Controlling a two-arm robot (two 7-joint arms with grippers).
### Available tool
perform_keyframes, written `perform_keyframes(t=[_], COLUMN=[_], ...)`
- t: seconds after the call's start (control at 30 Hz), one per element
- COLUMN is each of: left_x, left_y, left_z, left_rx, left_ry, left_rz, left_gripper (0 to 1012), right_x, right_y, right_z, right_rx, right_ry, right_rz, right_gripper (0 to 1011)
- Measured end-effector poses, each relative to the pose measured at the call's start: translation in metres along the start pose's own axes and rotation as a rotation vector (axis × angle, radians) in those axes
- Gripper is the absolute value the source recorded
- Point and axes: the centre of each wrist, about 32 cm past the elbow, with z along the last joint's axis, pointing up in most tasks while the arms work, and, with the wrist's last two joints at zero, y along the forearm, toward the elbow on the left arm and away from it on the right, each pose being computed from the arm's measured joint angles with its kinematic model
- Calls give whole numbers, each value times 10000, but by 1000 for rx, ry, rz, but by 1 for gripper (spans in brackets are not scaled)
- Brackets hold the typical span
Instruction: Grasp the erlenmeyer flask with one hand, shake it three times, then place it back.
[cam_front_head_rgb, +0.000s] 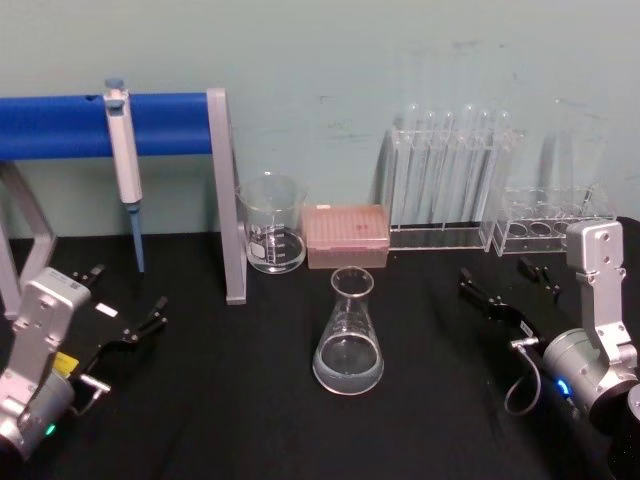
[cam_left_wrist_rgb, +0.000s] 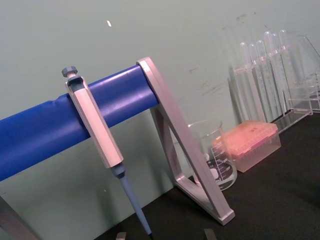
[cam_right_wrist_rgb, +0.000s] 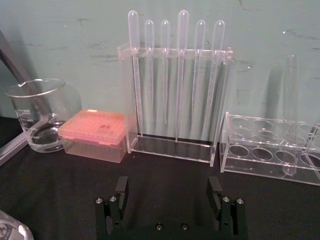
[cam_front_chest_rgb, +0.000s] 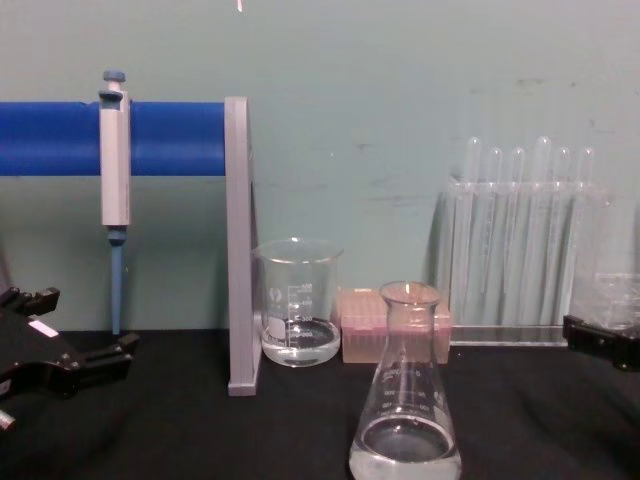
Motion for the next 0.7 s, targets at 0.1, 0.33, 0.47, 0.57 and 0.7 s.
perform_keyframes(t=[0.1, 0.33, 0.47, 0.57, 0.7], left_x=[0, 0, 0, 0, 0], left_y=[0, 0, 0, 0, 0], left_z=[0, 0, 0, 0, 0], left_rx=[0, 0, 0, 0, 0], left_ry=[0, 0, 0, 0, 0], left_rz=[0, 0, 0, 0, 0], left_gripper=[1001, 1001, 1001, 1001, 1001], right_x=[0, 0, 0, 0, 0], right_y=[0, 0, 0, 0, 0], right_z=[0, 1, 1, 0, 1], right_rx=[0, 1, 2, 2, 2], right_ry=[0, 1, 2, 2, 2], right_rz=[0, -1, -1, -1, -1], right_gripper=[1000, 1000, 1000, 1000, 1000])
